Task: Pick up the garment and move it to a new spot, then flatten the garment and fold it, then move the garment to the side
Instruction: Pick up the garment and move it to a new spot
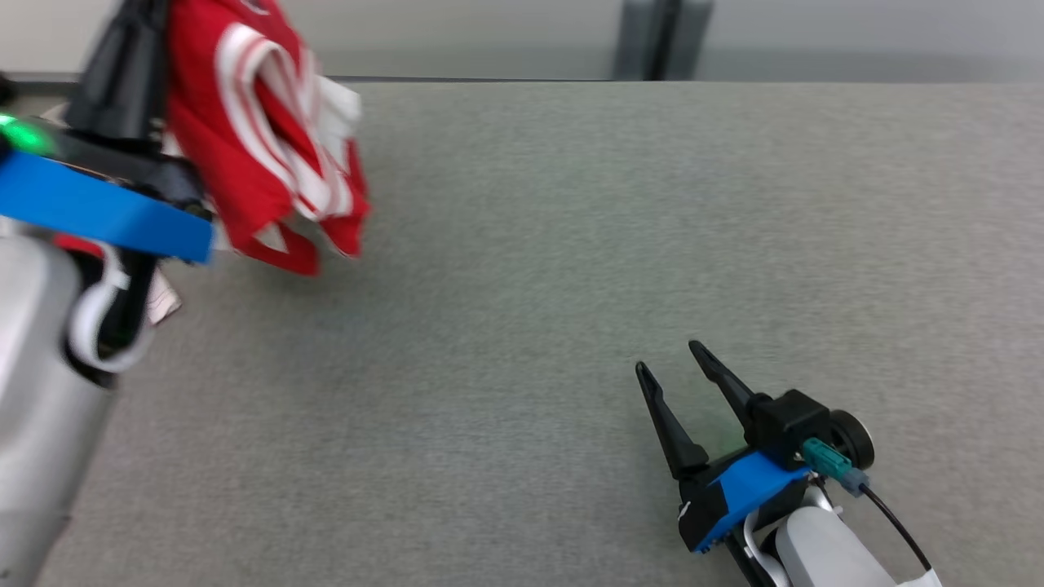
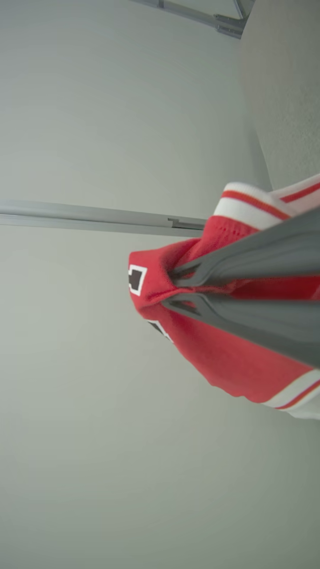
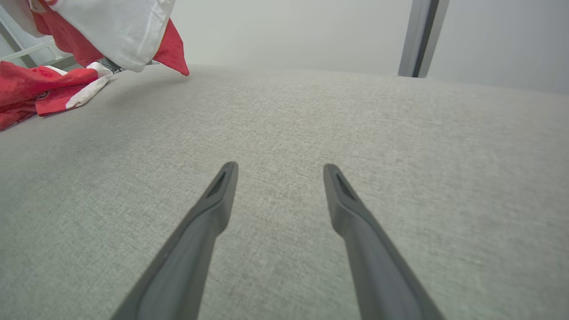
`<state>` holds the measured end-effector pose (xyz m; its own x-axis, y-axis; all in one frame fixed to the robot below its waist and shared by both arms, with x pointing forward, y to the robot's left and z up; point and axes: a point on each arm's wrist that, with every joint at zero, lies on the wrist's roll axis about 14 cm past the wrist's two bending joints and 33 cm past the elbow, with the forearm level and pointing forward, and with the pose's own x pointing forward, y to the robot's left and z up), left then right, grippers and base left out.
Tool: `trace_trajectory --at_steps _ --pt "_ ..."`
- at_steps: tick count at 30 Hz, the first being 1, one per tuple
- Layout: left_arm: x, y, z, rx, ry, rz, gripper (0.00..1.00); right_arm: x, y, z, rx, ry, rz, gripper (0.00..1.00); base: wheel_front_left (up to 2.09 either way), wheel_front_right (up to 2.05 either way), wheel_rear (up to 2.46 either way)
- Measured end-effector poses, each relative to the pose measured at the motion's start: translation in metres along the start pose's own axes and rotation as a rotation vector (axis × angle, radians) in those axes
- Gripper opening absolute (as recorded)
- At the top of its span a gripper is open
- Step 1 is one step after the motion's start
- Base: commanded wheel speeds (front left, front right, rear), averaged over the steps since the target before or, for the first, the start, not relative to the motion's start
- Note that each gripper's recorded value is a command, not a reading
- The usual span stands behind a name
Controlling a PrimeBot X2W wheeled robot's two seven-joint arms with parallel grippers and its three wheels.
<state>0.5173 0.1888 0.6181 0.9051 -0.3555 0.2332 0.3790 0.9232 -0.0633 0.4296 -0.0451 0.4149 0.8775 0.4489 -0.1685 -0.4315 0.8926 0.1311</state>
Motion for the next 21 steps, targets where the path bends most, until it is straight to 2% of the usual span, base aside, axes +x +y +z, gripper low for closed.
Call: trace_trajectory --at_steps 7,12,13,14,15,16,18,21 --pt "0.029 -0.128 -0.025 -0.209 -0.008 -0.263 0.00 -0.048 -0.035 0.003 0.010 -0.011 -0.147 1.00 0.00 0.00 0.00" --pt "0.028 -0.217 -0.052 -0.299 0.060 -0.440 0.00 -0.075 -0.056 0.008 0.012 -0.032 -0.238 1.00 0.00 0.00 0.00" --pt "0.025 -0.229 -0.061 -0.305 0.085 -0.463 0.22 -0.080 -0.058 0.010 0.012 -0.036 -0.252 1.00 0.00 0.00 0.00" --pt "0.021 -0.239 -0.072 -0.313 0.117 -0.477 0.81 -0.084 -0.061 0.009 0.014 -0.038 -0.265 1.00 0.00 0.00 0.00" --pt "0.017 -0.245 -0.082 -0.322 0.147 -0.481 0.81 -0.088 -0.063 0.010 0.017 -0.040 -0.278 1.00 0.00 0.00 0.00" --pt "0.013 -0.251 -0.090 -0.330 0.173 -0.485 1.00 -0.091 -0.066 0.011 0.019 -0.045 -0.289 1.00 0.00 0.00 0.00" --pt "0.007 -0.256 -0.104 -0.336 0.215 -0.484 1.00 -0.096 -0.070 0.015 0.019 -0.058 -0.307 1.00 0.00 0.00 0.00" --pt "0.000 -0.244 -0.121 -0.336 0.259 -0.432 1.00 -0.098 -0.071 0.014 0.023 -0.059 -0.315 1.00 0.00 0.00 0.00"
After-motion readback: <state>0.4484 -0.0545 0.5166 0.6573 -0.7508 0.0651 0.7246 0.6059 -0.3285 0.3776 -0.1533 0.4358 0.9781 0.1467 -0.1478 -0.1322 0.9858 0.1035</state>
